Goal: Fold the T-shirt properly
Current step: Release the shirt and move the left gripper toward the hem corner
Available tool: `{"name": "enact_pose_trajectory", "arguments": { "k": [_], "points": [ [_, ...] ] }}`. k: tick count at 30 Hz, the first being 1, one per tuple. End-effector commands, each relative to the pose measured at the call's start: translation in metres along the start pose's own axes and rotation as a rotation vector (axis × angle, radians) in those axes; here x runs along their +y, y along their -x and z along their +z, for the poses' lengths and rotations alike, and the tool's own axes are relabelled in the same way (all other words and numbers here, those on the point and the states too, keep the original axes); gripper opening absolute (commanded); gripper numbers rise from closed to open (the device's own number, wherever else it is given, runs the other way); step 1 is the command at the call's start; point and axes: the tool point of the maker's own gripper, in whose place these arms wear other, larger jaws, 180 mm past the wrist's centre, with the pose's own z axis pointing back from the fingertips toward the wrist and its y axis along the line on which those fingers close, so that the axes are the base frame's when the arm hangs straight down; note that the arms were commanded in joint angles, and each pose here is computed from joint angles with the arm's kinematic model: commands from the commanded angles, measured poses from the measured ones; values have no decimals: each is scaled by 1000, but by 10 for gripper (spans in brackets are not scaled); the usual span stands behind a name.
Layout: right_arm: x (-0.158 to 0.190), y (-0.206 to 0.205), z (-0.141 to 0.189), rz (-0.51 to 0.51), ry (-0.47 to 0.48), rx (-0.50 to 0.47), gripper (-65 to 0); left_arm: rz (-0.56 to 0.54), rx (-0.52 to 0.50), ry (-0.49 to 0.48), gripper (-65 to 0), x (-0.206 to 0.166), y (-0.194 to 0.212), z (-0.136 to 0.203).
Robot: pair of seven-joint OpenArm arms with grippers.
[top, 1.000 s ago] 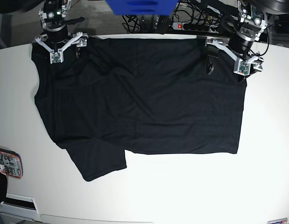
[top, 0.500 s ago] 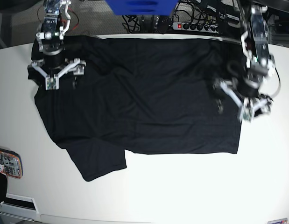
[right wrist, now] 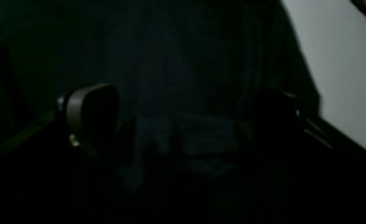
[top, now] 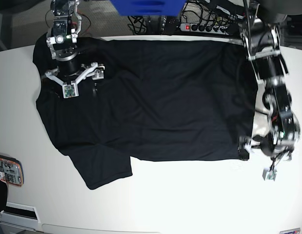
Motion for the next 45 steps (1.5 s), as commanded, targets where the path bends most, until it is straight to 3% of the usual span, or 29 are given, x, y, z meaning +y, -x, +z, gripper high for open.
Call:
{"name": "enact_pose_trajectory", "arguments": {
  "k": [1, 9, 11, 16, 21, 38, 45],
  "points": [
    [-4, -19, 1, 3, 13, -66, 0, 22, -54, 0, 0, 9, -28, 0],
    [9, -25, -2, 7, -21, -81, 0, 182, 42, 122, 0, 4, -18, -52],
    [9, -24, -2, 7, -21, -79, 0, 171, 83, 122, 0, 4, -6, -57],
    [7, -23, -1, 6, -17, -77, 0, 140, 15, 107, 0, 1, 22, -68],
    [8, -23, -1, 6, -21, -76, 0, 139, 25, 94, 0, 3, 51, -70],
    [12, -16, 1, 3, -28, -59, 0, 118, 21, 35, 0, 35, 46, -62],
    [13, -10, 5, 4, -31, -45, 0, -38, -2, 66, 0, 9, 29, -59]
  ]
}}
